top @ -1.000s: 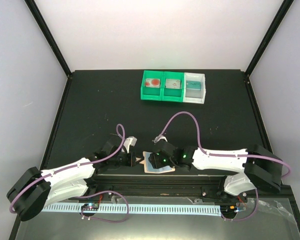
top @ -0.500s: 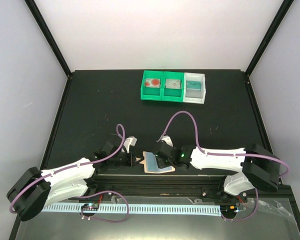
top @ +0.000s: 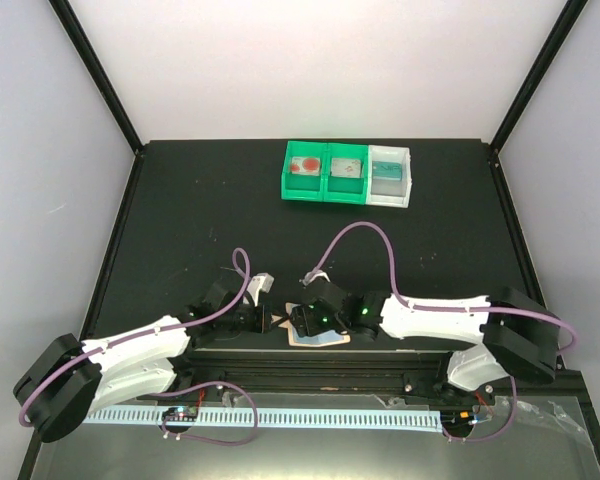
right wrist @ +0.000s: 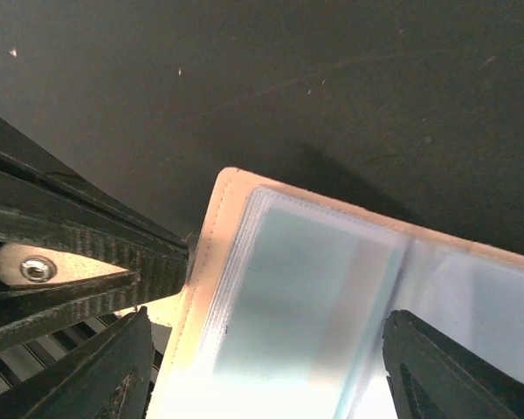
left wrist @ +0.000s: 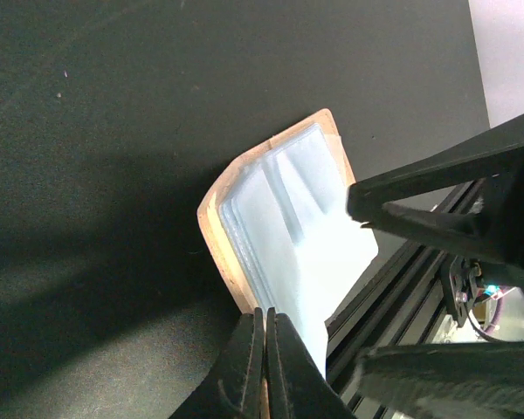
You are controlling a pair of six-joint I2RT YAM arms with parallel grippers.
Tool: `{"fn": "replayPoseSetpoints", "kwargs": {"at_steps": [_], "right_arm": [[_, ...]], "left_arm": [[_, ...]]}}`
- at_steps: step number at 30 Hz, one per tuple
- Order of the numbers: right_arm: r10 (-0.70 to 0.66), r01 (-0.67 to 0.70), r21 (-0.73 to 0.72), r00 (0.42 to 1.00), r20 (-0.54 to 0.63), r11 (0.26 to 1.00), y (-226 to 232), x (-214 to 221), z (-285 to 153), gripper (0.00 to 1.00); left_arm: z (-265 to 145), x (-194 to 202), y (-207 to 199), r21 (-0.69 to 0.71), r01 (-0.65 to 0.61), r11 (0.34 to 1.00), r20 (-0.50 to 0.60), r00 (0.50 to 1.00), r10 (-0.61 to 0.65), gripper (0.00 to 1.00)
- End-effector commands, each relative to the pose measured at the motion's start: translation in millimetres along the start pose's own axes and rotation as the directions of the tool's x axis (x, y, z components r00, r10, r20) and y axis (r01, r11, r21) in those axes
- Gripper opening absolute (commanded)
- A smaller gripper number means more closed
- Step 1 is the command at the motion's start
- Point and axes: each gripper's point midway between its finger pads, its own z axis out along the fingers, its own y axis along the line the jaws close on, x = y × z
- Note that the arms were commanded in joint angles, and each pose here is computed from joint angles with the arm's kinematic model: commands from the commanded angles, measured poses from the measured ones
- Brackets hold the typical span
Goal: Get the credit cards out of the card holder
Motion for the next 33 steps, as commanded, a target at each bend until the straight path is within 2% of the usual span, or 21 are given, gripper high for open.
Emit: {"fn": "replayPoseSetpoints", "kwargs": {"at_steps": [1, 8, 19, 27, 33], "right_arm": [[0.006, -0.009, -0.070, 0.999, -0.033, 0.998, 12, 9, 14, 0.74], [-0.003, 0.000, -0.046, 0.997, -0.076, 0.999, 7, 19, 26, 0.72], [0.007, -0.004, 0.056, 0.998, -0.062, 0.998, -17, 23, 24, 0.66], [-0.006, 0.007, 0.031, 0.999, -0.034, 0.999, -11, 15, 15, 0.71], [0.004, -0.003, 0.030, 1.000, -0.031, 1.000, -13, 17, 14, 0.69]], "left_arm": [[0, -2, -4, 0.005, -0.008, 1.000, 0.005, 1.000, 0.008, 0.02], [0, -4, -6, 0.013, -0.009, 1.000, 0.007, 1.000, 0.009, 0.01], [2, -4, -6, 0.009, -0.012, 1.000, -0.003, 1.000, 0.012, 0.02], [4, -6, -7, 0.012, -0.014, 1.000, -0.004, 1.000, 0.014, 0.02], [6, -4, -7, 0.015, -0.013, 1.000, -0.017, 1.000, 0.013, 0.02]]}}
